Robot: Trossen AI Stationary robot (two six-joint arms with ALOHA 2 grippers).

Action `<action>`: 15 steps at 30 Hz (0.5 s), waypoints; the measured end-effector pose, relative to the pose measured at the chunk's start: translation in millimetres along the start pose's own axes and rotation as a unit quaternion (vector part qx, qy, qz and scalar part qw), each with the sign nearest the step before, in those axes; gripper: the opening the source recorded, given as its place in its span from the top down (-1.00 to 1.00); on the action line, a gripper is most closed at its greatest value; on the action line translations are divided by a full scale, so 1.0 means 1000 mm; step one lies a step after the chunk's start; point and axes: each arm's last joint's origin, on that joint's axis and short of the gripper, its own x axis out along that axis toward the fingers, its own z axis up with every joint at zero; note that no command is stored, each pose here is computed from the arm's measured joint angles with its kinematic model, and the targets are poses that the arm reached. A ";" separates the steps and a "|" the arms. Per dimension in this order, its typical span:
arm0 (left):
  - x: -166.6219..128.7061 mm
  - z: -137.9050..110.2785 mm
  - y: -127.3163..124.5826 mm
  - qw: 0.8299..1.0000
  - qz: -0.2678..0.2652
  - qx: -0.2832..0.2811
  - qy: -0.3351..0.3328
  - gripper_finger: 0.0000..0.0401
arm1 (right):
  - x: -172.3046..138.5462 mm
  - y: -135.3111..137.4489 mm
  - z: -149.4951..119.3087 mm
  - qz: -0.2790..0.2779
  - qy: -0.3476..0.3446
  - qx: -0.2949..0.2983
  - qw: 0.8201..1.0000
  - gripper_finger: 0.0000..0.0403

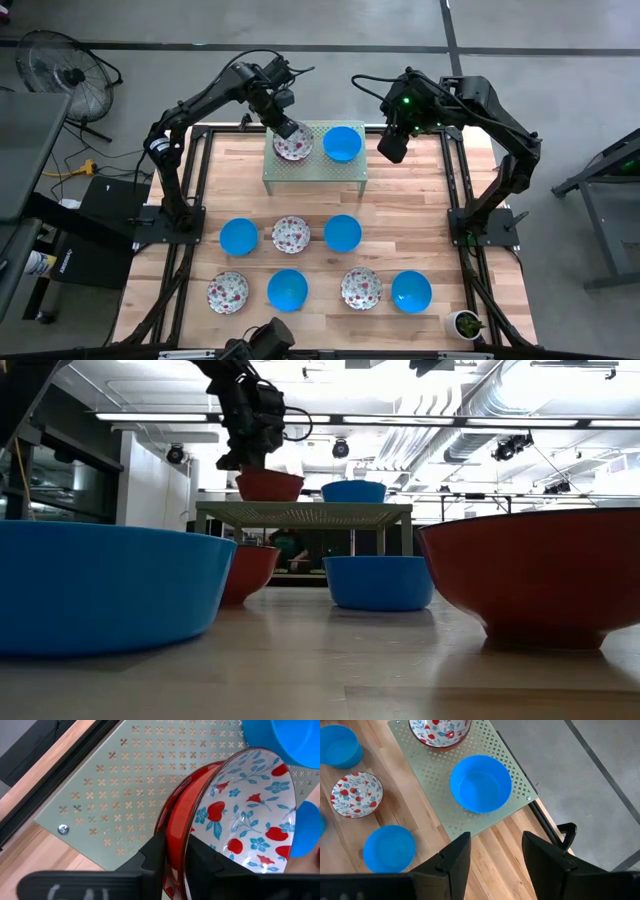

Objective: Pick & Place Mini bowls
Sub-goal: Stack the white and red bowl on top of the other white and red bowl on the shelf

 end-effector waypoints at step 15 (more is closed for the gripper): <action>-0.002 -0.001 -0.001 1.000 -0.002 0.025 -0.002 0.62 | 0.000 0.000 0.000 0.000 0.000 -0.003 1.000 0.18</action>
